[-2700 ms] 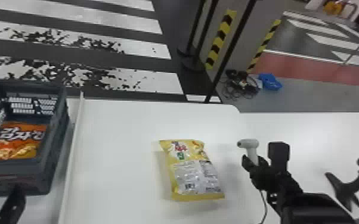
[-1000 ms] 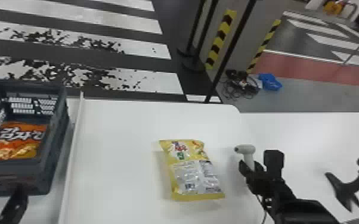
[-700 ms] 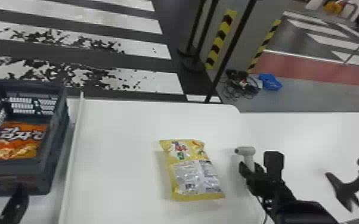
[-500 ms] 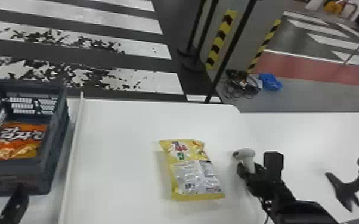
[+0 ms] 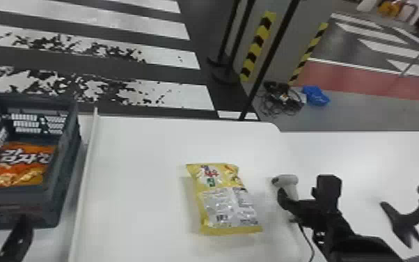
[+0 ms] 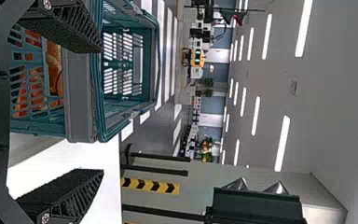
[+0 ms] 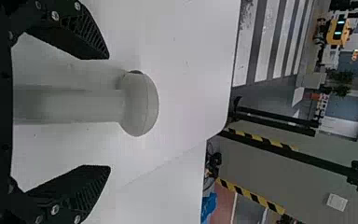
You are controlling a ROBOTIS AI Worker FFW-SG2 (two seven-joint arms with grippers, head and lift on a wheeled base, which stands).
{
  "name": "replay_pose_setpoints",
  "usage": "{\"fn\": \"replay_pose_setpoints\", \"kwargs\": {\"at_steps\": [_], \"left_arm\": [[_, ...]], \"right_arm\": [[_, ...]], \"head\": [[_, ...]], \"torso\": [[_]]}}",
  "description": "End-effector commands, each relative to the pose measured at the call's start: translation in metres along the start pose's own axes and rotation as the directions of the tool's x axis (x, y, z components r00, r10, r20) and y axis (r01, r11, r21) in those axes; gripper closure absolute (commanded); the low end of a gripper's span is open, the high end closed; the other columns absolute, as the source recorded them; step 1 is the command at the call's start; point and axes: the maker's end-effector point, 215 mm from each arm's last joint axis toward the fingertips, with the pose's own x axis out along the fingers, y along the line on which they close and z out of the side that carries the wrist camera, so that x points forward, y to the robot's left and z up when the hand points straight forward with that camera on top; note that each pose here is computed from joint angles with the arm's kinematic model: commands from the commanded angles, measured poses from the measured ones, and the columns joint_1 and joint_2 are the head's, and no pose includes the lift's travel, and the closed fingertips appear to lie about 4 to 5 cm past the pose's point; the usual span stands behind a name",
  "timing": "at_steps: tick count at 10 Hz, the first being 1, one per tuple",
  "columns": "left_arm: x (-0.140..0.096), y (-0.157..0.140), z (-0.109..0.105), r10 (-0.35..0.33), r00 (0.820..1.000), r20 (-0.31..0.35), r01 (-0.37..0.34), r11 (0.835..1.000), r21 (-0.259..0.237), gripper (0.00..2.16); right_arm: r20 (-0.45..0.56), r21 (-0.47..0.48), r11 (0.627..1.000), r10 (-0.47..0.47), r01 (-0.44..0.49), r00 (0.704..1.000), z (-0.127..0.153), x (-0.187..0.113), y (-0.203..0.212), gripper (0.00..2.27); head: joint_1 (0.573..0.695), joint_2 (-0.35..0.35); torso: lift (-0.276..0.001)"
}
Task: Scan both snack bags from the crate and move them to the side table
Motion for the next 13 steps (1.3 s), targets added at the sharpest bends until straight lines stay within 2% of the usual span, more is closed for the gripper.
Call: {"fn": "replay_pose_setpoints", "kwargs": {"at_steps": [1,3,5,7,10,13], "left_arm": [[0.000,0.001,-0.001,0.001,1.000,-0.001,-0.001,1.000,-0.001,0.08],[0.000,0.001,-0.002,0.002,1.000,-0.003,-0.002,1.000,-0.001,0.08],[-0.001,0.001,-0.002,0.002,1.000,-0.004,-0.002,1.000,-0.001,0.08],[-0.002,0.001,-0.004,0.004,1.000,-0.008,-0.004,1.000,-0.002,0.08],[-0.002,0.002,-0.006,0.003,1.000,-0.011,-0.003,1.000,-0.002,0.08],[-0.001,0.003,-0.006,0.006,1.000,-0.011,-0.006,1.000,-0.001,0.08]], "right_arm": [[0.028,0.021,1.000,-0.017,0.016,0.999,0.019,-0.016,-0.009,0.11],[0.045,0.067,0.998,0.008,-0.011,0.999,0.030,-0.035,-0.007,0.12],[0.012,0.195,0.969,0.151,-0.150,0.988,0.022,-0.050,0.018,0.14],[-0.010,0.287,0.912,0.309,-0.293,0.951,0.016,-0.070,0.053,0.18],[-0.099,0.322,0.875,0.412,-0.362,0.906,-0.009,-0.082,0.086,0.18],[-0.125,0.363,0.825,0.503,-0.432,0.855,-0.020,-0.093,0.117,0.18]], "head": [[0.695,-0.350],[0.695,-0.350],[0.695,-0.350],[0.695,-0.350],[0.695,-0.306],[0.695,-0.262]], "torso": [[-0.099],[-0.099],[-0.099],[-0.099],[-0.099],[-0.099]]}}
